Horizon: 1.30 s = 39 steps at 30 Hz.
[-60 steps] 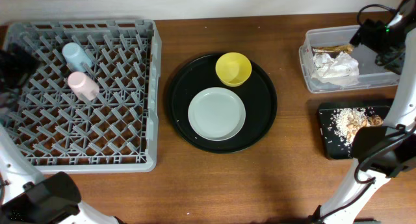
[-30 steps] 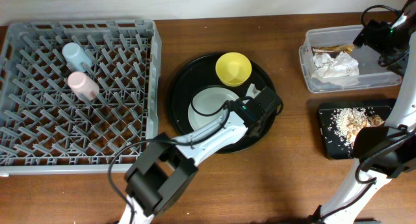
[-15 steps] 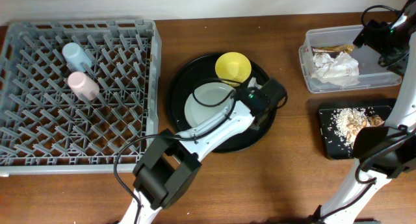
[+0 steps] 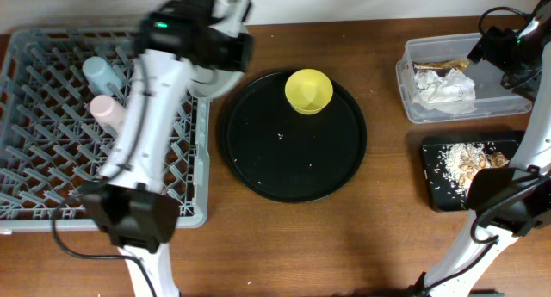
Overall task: Sort waste into correct bins and load items into the dishwasher rack
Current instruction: 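Carry the white plate left into the dish rack, then release the plate upright in the rack and reach left gripper to yellow bowl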
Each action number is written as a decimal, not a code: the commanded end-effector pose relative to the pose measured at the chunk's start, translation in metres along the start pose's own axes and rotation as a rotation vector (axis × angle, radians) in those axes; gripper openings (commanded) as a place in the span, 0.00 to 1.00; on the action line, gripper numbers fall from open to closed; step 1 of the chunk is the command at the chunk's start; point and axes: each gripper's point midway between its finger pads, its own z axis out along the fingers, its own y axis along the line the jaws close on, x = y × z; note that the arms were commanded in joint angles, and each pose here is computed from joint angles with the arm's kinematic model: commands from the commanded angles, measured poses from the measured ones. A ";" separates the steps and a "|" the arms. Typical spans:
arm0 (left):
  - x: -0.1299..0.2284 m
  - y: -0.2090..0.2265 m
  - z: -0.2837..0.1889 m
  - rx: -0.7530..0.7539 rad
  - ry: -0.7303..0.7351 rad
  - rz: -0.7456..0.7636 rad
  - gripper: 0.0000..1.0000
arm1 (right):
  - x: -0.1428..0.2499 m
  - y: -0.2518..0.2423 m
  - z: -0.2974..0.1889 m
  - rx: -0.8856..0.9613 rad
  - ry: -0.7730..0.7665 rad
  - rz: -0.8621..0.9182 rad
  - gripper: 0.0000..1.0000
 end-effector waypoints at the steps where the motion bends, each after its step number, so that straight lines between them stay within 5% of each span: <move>1: -0.025 0.021 -0.042 0.231 -0.153 0.115 0.01 | -0.002 -0.001 -0.005 0.000 -0.015 0.012 0.98; 4: -0.036 0.044 -0.042 0.430 -0.230 0.061 0.01 | -0.002 -0.001 -0.005 0.000 -0.015 0.012 0.98; 12: -0.029 0.080 -0.020 0.619 -0.239 -0.072 0.01 | -0.002 -0.001 -0.005 0.000 -0.015 0.012 0.98; 25: -0.011 0.162 0.006 0.401 -0.196 -0.267 0.01 | -0.002 -0.001 -0.005 0.000 -0.015 0.012 0.98; 26: -0.012 0.162 0.006 0.401 -0.196 -0.267 0.20 | -0.002 -0.001 -0.005 0.000 -0.015 0.012 0.98; 27: -0.012 0.161 0.006 0.401 -0.196 -0.267 0.51 | -0.002 -0.001 -0.005 0.000 -0.015 0.012 0.98; 28: -0.012 0.162 0.006 0.401 -0.198 -0.264 0.95 | -0.002 -0.001 -0.005 0.000 -0.014 0.012 0.98; 32: -0.035 0.156 -0.026 0.363 -0.243 -0.262 0.99 | -0.002 -0.001 -0.005 0.000 -0.015 0.012 0.98; 35: -0.045 0.140 -0.067 0.101 -0.226 -0.202 0.99 | -0.002 -0.001 -0.005 0.000 -0.015 0.012 0.98; 37: -0.041 0.101 -0.073 -0.043 -0.158 -0.073 0.92 | -0.002 -0.001 -0.005 0.000 -0.015 0.012 0.98; 39: -0.034 0.043 -0.053 -0.020 -0.086 0.092 0.89 | -0.002 -0.001 -0.005 0.000 -0.015 0.012 0.98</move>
